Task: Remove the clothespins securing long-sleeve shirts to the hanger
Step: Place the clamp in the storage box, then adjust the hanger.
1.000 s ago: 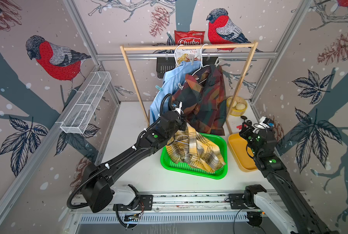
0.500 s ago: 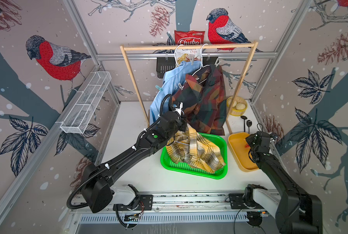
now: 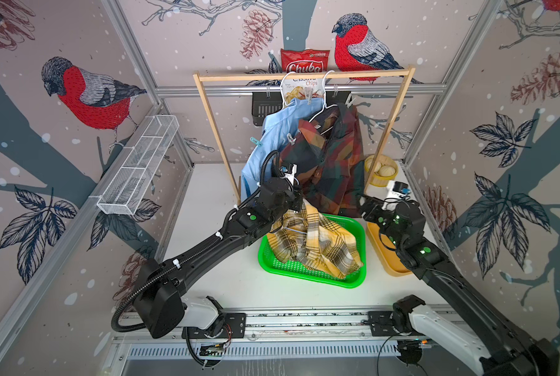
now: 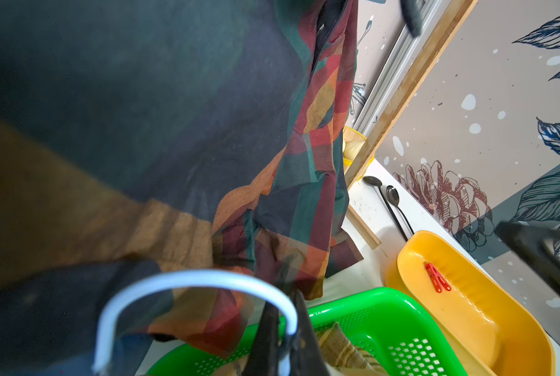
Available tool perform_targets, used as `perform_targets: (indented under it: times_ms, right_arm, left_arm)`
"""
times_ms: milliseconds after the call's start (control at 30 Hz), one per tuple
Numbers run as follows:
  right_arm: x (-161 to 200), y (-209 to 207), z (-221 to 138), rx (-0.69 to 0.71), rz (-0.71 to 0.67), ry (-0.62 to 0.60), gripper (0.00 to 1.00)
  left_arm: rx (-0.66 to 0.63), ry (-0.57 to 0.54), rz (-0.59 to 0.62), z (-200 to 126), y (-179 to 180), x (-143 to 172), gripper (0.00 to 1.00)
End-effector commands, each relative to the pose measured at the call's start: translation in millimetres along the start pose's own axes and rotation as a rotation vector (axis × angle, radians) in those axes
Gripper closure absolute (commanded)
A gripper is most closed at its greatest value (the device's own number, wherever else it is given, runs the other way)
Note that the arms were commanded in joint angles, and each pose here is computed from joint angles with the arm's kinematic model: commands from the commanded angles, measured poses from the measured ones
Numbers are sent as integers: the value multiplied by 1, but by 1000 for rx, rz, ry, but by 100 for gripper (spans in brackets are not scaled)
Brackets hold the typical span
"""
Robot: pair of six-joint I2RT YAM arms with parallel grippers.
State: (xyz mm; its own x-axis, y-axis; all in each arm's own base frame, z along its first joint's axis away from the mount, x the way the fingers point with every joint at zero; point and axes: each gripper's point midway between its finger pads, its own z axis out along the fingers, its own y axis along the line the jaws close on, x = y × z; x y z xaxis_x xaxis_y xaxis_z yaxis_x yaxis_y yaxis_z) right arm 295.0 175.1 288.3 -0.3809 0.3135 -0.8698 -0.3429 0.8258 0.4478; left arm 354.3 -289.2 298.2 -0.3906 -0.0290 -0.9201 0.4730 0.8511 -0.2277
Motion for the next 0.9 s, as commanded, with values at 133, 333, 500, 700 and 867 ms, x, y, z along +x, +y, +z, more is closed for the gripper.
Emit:
perform_targets:
  times_ms: [133,333,500,700,867]
  right_arm:
    - [67,86,2,-112,-333,205,21]
    - [69,78,11,43,-385,167,21]
    - [54,63,7,131,-332,108,27]
    - [36,36,-8,192,-262,29,25]
    - [38,17,-9,185,-196,56,21]
  left_arm:
    - [29,-20,-19,8,-17,-12,100]
    - [49,-12,9,9,-40,-14,100]
    - [24,-10,11,10,-48,-15,100]
    - [33,-2,-19,20,-63,-14,100]
    - [41,3,-46,31,-84,-19,100]
